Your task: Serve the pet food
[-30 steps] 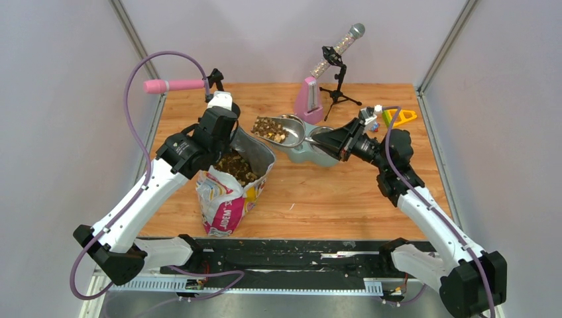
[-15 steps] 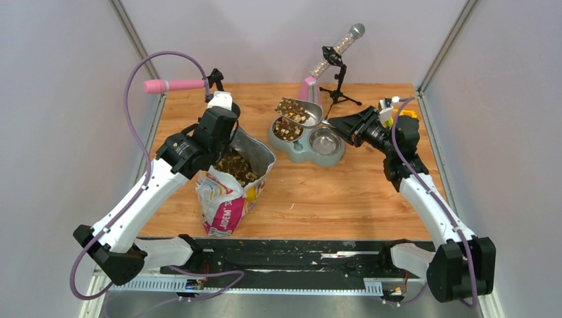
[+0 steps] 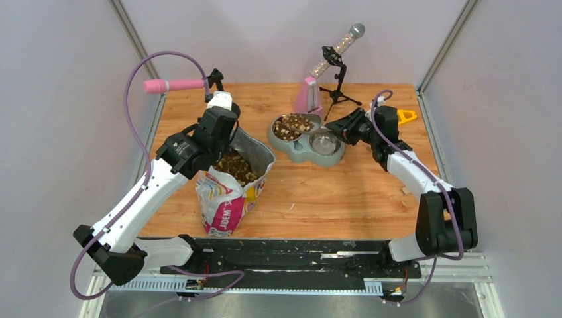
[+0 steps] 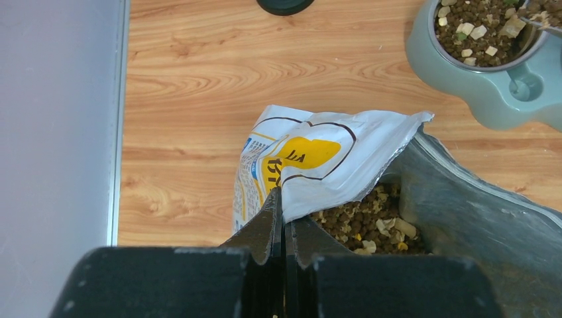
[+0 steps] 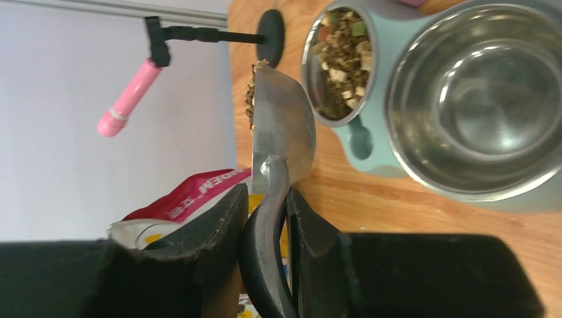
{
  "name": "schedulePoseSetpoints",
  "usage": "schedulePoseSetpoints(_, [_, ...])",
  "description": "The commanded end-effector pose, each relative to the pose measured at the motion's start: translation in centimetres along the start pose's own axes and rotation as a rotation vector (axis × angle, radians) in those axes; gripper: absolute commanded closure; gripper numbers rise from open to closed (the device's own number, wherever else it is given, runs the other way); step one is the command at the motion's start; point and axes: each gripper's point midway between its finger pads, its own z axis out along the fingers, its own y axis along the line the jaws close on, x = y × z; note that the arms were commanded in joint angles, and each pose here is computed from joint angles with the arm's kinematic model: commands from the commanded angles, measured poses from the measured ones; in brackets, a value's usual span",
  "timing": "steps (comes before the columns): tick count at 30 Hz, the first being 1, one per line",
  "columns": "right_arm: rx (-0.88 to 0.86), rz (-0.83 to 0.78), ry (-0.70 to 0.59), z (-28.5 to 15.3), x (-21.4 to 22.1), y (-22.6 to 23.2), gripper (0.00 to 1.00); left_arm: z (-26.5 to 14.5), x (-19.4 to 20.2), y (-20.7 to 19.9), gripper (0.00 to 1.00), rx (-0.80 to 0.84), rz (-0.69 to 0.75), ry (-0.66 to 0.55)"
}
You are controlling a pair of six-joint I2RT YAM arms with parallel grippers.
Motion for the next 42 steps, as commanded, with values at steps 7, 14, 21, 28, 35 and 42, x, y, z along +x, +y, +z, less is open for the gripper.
schedulePoseSetpoints(7, [0.077,-0.146,-0.024,2.6,-2.7,-0.9,1.00,-1.6,-5.4,0.7,1.00,-0.007,-0.149,-0.203])
schedulePoseSetpoints(14, [0.171,-0.226,-0.035,3.5,-3.6,-2.2,1.00,-1.6,-5.4,0.8,1.00,-0.007,-0.151,-0.205])
schedulePoseSetpoints(21, [0.222,-0.304,-0.051,4.9,-4.1,-1.7,1.00,-1.5,-5.4,0.7,1.00,-0.013,-0.144,-0.203])
schedulePoseSetpoints(28, [0.261,-0.375,-0.041,6.1,-3.3,-1.1,1.00,-1.5,-5.4,0.8,1.00,-0.018,-0.141,-0.202])
schedulePoseSetpoints(35, [0.319,-0.481,-0.052,7.2,-2.5,-0.3,1.00,-1.5,-5.4,0.8,1.00,-0.017,-0.141,-0.203])
schedulePoseSetpoints(42, [0.313,-0.520,-0.036,8.6,-1.2,0.9,1.00,-1.5,-5.4,0.8,1.00,-0.014,-0.141,-0.203])
